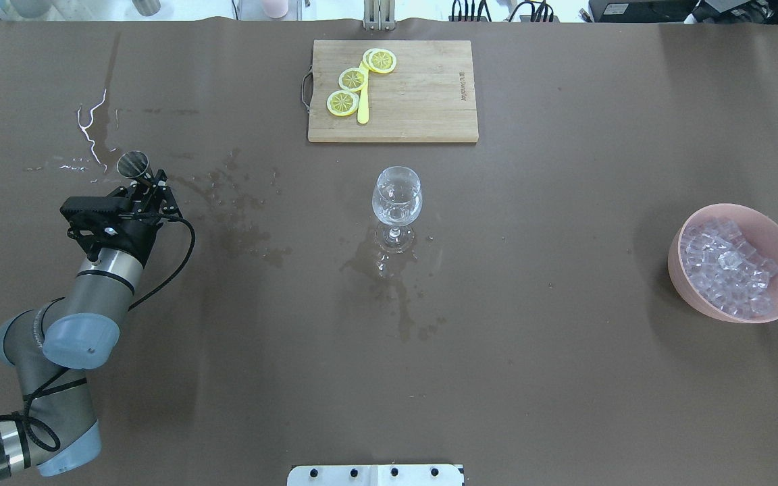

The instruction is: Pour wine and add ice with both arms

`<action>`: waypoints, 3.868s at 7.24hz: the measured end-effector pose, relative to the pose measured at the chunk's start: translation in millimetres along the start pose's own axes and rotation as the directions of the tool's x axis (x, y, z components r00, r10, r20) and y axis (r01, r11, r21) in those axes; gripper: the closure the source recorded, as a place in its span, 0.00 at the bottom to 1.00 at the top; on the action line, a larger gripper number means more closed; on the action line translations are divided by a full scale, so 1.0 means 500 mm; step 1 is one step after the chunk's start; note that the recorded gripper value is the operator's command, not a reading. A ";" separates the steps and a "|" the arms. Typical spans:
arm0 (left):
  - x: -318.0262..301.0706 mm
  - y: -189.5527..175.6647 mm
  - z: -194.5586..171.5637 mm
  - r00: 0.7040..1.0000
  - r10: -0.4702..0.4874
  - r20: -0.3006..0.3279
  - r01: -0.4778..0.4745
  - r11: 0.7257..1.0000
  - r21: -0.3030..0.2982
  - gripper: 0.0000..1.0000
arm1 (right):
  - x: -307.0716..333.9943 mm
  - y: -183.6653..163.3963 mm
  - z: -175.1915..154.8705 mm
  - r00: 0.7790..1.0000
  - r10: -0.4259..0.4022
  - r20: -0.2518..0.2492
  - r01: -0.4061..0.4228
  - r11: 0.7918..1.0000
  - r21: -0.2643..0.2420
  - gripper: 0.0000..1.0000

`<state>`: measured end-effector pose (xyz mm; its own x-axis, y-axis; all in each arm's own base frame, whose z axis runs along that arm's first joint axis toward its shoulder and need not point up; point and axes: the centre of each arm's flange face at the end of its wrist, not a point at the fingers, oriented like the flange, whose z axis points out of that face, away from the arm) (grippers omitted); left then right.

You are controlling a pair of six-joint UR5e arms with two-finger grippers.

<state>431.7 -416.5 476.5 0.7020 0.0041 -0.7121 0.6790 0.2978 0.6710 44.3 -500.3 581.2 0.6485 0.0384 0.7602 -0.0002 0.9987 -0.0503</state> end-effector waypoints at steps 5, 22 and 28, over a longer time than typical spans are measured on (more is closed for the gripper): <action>0.023 0.021 -0.005 1.000 0.004 -0.010 -0.004 1.000 -0.010 1.00 | 0.005 -0.001 0.005 1.000 0.004 -0.001 -0.004 1.000 -0.005 0.00; 0.028 0.035 -0.017 0.997 0.068 -0.029 -0.069 0.997 -0.019 0.02 | 0.002 -0.004 0.002 1.000 0.002 0.000 -0.002 1.000 -0.003 0.00; -0.017 -0.040 -0.080 0.995 0.065 -0.069 -0.065 0.998 0.005 0.02 | -0.003 -0.004 -0.002 1.000 -0.003 0.000 0.003 1.000 0.001 0.00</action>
<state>403.3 -384.2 460.8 0.7283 0.0894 -0.6794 0.6329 0.2924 0.7169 44.2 -502.2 579.6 0.6482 0.0359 0.7606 0.0005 0.9989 -0.0475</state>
